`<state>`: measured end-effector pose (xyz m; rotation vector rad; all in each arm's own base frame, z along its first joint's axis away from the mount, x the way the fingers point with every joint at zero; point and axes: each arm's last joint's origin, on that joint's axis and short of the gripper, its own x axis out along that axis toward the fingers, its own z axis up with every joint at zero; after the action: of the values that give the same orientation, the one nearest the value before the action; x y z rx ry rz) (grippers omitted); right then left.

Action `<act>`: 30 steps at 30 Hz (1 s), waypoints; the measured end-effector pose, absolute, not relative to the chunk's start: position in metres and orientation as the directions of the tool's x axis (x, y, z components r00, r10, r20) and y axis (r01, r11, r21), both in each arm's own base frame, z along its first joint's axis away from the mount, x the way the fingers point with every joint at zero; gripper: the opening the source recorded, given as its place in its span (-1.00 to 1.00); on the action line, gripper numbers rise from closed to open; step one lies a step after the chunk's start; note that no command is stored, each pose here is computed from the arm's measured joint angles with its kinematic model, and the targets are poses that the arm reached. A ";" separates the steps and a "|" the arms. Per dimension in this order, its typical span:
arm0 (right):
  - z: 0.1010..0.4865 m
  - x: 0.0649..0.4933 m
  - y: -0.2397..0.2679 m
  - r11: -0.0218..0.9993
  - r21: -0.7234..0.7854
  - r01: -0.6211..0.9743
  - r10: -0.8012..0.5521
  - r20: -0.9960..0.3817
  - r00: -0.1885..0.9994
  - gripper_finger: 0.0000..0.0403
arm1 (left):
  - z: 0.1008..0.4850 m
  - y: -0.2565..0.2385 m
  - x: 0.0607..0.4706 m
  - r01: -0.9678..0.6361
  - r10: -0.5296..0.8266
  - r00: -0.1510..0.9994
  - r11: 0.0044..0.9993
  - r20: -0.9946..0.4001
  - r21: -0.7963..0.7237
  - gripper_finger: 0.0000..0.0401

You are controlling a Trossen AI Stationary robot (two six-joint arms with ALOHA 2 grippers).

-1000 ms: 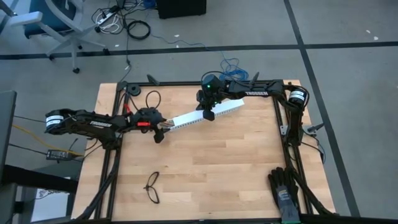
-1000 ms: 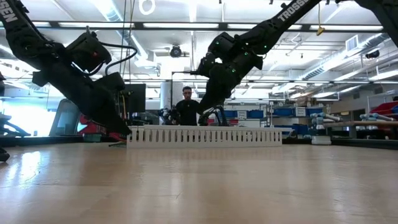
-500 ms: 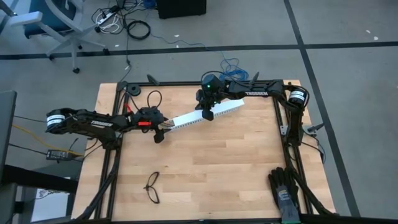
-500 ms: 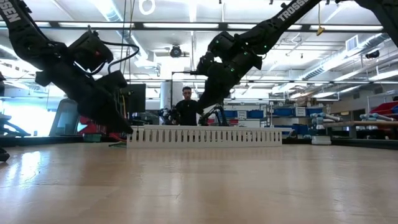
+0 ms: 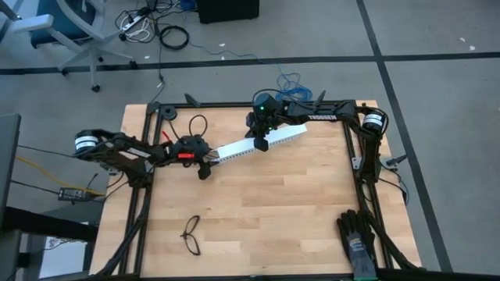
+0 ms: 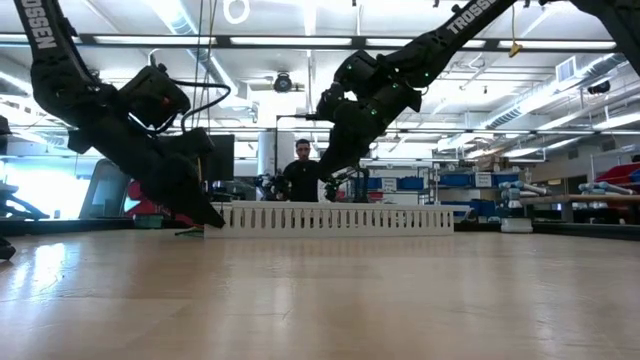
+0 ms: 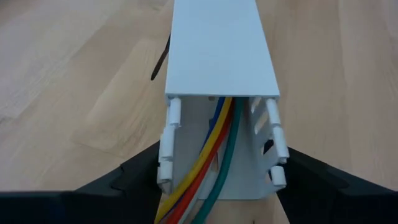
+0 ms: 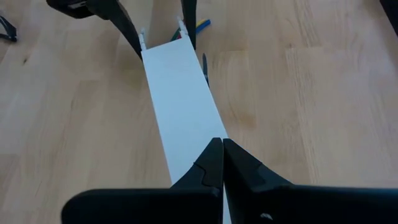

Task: Ziptie cables
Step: Close the white cable duct lid

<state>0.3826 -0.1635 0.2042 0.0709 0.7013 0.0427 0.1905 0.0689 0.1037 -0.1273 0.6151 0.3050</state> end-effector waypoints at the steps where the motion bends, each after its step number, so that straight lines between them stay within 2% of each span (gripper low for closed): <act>1: 0.204 0.383 -0.163 0.997 0.079 -0.016 0.063 -0.643 0.763 -1.00 | 0.103 0.069 0.191 -0.319 0.244 0.773 0.947 -0.586 -0.027 0.36; 9: 0.199 0.387 -0.156 0.996 0.078 -0.031 0.075 -0.651 0.756 -1.00 | 0.103 0.069 0.192 -0.315 0.246 0.779 0.949 -0.576 -0.020 0.16; 18: 0.189 0.400 -0.144 0.999 0.028 -0.025 0.038 -0.645 0.763 -1.00 | 0.103 0.070 0.192 -0.305 0.249 0.782 0.952 -0.571 -0.003 0.15; 24: 0.152 0.421 -0.141 0.994 0.084 -0.076 0.113 -0.668 0.736 -1.00 | 0.103 0.069 0.192 -0.306 0.250 0.782 0.952 -0.570 -0.002 0.15; 30: 0.151 0.448 -0.134 0.980 0.101 -0.172 0.197 -0.610 0.767 -1.00 | 0.103 0.070 0.192 -0.294 0.253 0.783 0.956 -0.569 0.020 0.15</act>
<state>0.4484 -0.1343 0.1515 0.0398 0.6666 0.2005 0.1916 0.0696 0.1033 -0.0707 0.6038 0.2950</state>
